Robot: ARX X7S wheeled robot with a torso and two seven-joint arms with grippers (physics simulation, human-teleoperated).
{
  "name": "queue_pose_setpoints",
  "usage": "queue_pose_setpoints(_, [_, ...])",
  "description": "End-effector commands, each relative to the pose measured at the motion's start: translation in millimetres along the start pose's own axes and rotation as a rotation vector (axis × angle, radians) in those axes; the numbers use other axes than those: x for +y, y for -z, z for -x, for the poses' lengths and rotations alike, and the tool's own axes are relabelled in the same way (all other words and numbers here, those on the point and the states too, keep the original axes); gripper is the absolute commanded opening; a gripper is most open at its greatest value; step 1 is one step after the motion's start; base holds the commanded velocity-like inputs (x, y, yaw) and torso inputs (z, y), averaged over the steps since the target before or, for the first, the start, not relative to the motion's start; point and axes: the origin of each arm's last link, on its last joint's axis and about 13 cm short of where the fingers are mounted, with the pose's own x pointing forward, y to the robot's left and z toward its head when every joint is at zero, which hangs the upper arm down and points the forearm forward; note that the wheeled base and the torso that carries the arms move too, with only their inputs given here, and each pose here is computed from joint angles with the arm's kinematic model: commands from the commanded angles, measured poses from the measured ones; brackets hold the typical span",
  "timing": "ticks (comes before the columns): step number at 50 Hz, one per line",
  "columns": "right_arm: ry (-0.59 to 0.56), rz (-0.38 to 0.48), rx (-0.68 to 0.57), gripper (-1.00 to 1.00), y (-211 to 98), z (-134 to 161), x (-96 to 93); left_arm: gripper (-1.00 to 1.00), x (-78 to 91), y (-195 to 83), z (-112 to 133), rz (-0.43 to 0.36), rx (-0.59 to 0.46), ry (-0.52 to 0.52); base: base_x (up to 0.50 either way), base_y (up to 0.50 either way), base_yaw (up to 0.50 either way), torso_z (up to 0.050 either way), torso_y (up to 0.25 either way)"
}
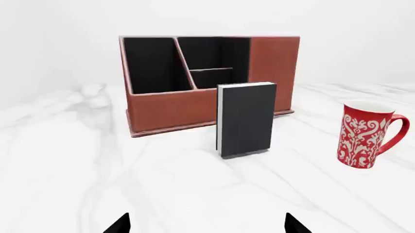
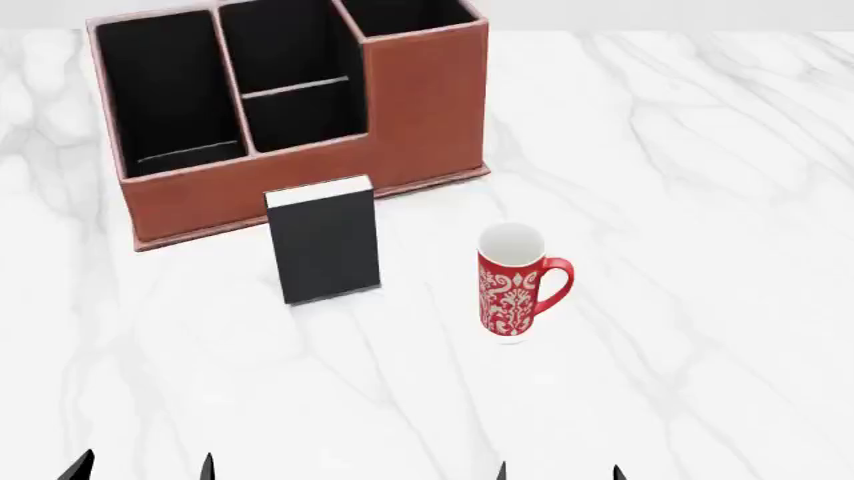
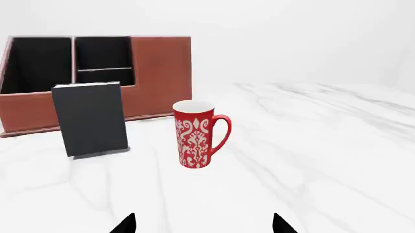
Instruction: Pick up the book and place it in the front compartment of the caddy.
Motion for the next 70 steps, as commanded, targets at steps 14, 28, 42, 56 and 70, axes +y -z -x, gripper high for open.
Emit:
queue_pose_setpoints(14, [0.012,-0.020,0.008,1.00,1,0,-1.0,1.00,-0.5,-1,1,0.000,-0.003,0.003,0.00,0.00,0.00,0.000,0.000])
queue_pose_setpoints(28, [0.032,0.019,-0.158,1.00,-58,7,-5.1,1.00,0.1,-45,10,0.067,-0.096,0.020,0.00,0.00,0.00,0.000,0.000])
queue_pose_setpoints(42, [0.087,0.015,-0.394,1.00,-140,35,-18.2,1.00,14.5,-140,40,0.137,-0.370,-0.036,0.00,0.00,0.00,0.000,0.000])
queue_pose_setpoints(56, [0.121,0.036,-0.476,1.00,-164,49,-21.2,1.00,19.8,-167,55,0.165,-0.454,-0.053,0.00,0.00,0.00,0.000,0.000])
queue_pose_setpoints(70, [0.135,0.071,-0.468,1.00,-164,48,-20.6,1.00,20.9,-171,57,0.167,-0.463,-0.059,0.08,0.00,0.00,0.000,0.000])
